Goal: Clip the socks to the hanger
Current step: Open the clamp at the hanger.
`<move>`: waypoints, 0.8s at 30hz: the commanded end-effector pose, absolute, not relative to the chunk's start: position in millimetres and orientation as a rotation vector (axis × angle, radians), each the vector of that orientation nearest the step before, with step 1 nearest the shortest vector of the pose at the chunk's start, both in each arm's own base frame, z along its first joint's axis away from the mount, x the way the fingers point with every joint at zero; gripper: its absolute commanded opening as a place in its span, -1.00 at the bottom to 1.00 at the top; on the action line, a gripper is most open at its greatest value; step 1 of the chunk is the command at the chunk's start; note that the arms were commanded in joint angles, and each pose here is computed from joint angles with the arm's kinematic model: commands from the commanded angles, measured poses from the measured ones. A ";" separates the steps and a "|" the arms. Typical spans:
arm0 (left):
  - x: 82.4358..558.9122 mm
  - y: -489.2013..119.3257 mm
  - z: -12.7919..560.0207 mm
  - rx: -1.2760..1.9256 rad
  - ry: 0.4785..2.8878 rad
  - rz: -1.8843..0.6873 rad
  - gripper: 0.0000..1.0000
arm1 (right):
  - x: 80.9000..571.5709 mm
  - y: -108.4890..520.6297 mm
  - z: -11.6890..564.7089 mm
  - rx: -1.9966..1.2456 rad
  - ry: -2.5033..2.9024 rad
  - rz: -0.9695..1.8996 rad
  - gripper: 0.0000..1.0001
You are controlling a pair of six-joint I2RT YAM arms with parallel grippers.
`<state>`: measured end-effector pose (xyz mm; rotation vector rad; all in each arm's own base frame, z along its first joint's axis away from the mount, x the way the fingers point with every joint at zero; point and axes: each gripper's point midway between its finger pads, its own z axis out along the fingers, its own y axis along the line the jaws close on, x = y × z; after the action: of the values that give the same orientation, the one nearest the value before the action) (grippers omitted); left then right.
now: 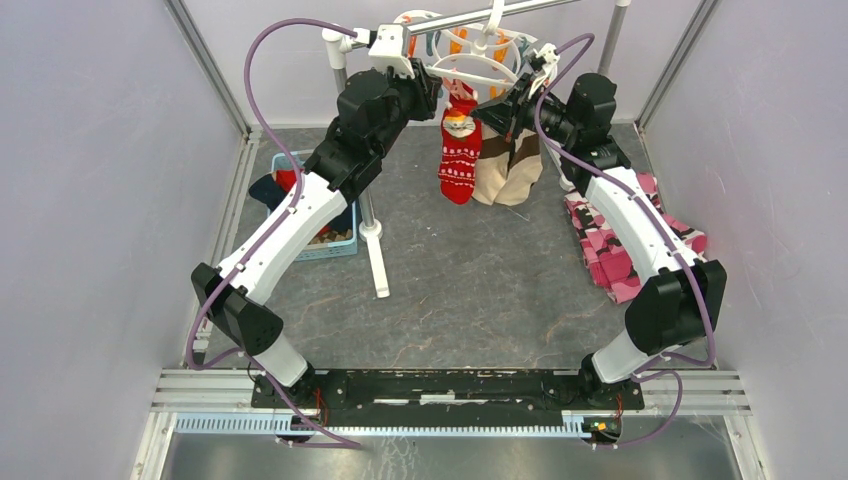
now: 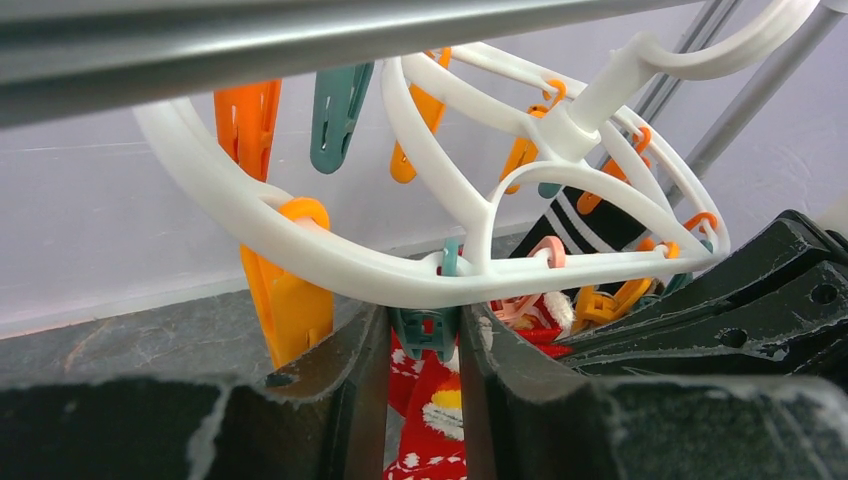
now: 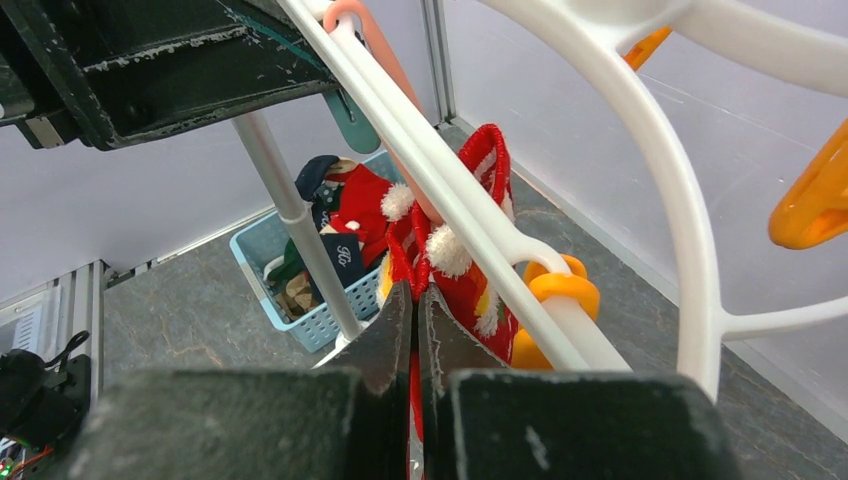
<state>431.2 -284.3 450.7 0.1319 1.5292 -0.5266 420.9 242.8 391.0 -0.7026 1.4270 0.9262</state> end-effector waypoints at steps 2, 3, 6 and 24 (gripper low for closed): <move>421.1 -278.7 484.7 0.113 1.471 -0.566 -0.96 | 403.8 241.1 433.9 -0.764 1.295 0.911 -1.00; 420.1 -279.3 485.2 0.109 1.477 -0.573 -0.96 | 401.5 241.9 434.1 -0.773 1.292 0.917 -1.00; 417.4 -280.7 488.7 0.093 1.487 -0.594 -0.96 | 392.6 244.8 432.6 -0.810 1.287 0.930 -1.00; 410.1 -285.4 486.1 0.062 1.535 -0.588 -0.96 | 357.5 283.1 430.9 -0.965 1.263 0.729 -1.00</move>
<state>414.0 -284.6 467.8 0.1066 1.5697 -0.5401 357.9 275.0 415.8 -0.9544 1.2961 0.8313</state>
